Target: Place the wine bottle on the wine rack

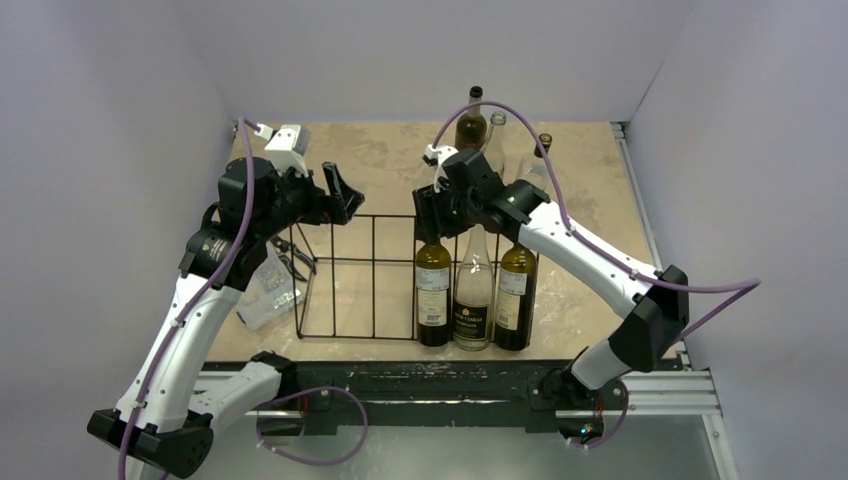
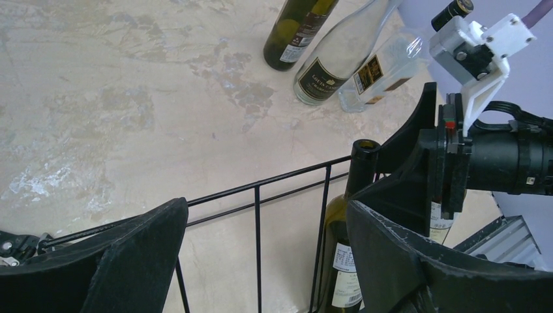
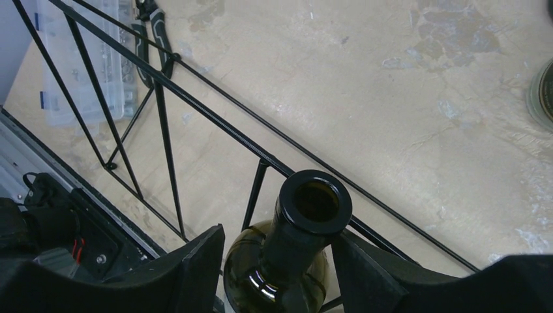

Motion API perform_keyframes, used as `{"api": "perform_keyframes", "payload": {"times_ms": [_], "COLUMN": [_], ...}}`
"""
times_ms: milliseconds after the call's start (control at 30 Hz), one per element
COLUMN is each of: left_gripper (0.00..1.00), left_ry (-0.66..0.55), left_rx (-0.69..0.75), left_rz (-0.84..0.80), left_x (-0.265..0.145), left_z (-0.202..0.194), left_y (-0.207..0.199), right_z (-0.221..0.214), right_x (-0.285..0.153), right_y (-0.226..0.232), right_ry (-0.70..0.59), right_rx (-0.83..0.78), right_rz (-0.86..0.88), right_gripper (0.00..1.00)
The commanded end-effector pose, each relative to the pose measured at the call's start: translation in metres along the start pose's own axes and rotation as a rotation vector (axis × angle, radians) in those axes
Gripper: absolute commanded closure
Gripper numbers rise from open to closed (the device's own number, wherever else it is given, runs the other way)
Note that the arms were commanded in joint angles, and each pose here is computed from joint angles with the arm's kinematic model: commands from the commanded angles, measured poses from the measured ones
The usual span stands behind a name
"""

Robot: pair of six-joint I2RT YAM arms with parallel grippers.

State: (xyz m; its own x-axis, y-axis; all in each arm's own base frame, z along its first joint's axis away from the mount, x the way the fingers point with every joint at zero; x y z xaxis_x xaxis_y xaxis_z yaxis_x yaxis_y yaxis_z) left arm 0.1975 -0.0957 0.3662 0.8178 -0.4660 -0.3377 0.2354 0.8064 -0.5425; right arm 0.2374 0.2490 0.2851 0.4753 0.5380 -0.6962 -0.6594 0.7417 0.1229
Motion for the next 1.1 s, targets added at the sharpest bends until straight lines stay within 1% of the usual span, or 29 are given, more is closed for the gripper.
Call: {"api": "perform_keyframes", "payload": {"times_ms": [0, 100, 200, 400, 567, 700, 800, 933, 1000, 1067], "left_gripper": [0.1, 0.1, 0.1, 0.1, 0.1, 0.1, 0.1, 0.11, 0.11, 0.11], "left_ry": [-0.061, -0.065, -0.062, -0.064, -0.08, -0.061, -0.055, -0.057, -0.079, -0.071], "left_rx": [-0.001, 0.002, 0.006, 0.008, 0.014, 0.012, 0.007, 0.007, 0.01, 0.012], "left_rz": [-0.021, -0.029, -0.005, -0.01, -0.012, -0.005, -0.014, -0.029, -0.027, -0.026], "left_x": [-0.006, -0.005, -0.004, -0.004, -0.007, -0.004, -0.002, -0.007, -0.008, -0.01], "left_z": [0.009, 0.009, 0.009, 0.009, 0.009, 0.009, 0.008, 0.009, 0.009, 0.01], "left_y": [-0.005, -0.006, -0.003, -0.004, -0.004, -0.004, -0.003, -0.006, -0.005, -0.007], "right_z": [0.023, 0.025, 0.029, 0.038, 0.047, 0.05, 0.052, 0.05, 0.049, 0.044], "right_x": [-0.031, -0.036, -0.044, -0.058, -0.071, -0.084, -0.098, -0.12, -0.133, -0.144], "right_y": [0.001, 0.002, 0.003, 0.006, 0.008, 0.007, 0.005, -0.001, -0.004, -0.01], "right_ry": [-0.139, -0.146, -0.175, -0.235, -0.309, -0.405, -0.458, -0.572, -0.614, -0.66], "right_rx": [-0.016, -0.018, -0.02, -0.026, -0.041, -0.055, -0.052, -0.037, -0.019, -0.001], "right_rz": [-0.015, -0.013, 0.001, 0.015, 0.025, 0.015, -0.017, -0.094, -0.146, -0.214], "right_gripper": [0.35, 0.35, 0.33, 0.31, 0.3, 0.27, 0.27, 0.27, 0.27, 0.25]}}
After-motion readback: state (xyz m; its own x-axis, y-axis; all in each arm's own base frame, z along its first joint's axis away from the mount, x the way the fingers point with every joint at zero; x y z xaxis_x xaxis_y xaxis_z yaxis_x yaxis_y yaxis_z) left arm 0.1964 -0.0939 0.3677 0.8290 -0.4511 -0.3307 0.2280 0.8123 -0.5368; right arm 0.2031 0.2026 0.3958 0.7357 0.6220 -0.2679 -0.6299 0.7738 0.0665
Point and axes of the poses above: each gripper's point midway between its finger pads, its own x axis out along the fingers, its own y axis along the line the jaws close on, z = x × y, the point moved 10 cm from there along -x, back along the fingers, and after that the axes turned 12 degrees about -x, right-handed, at the moved point
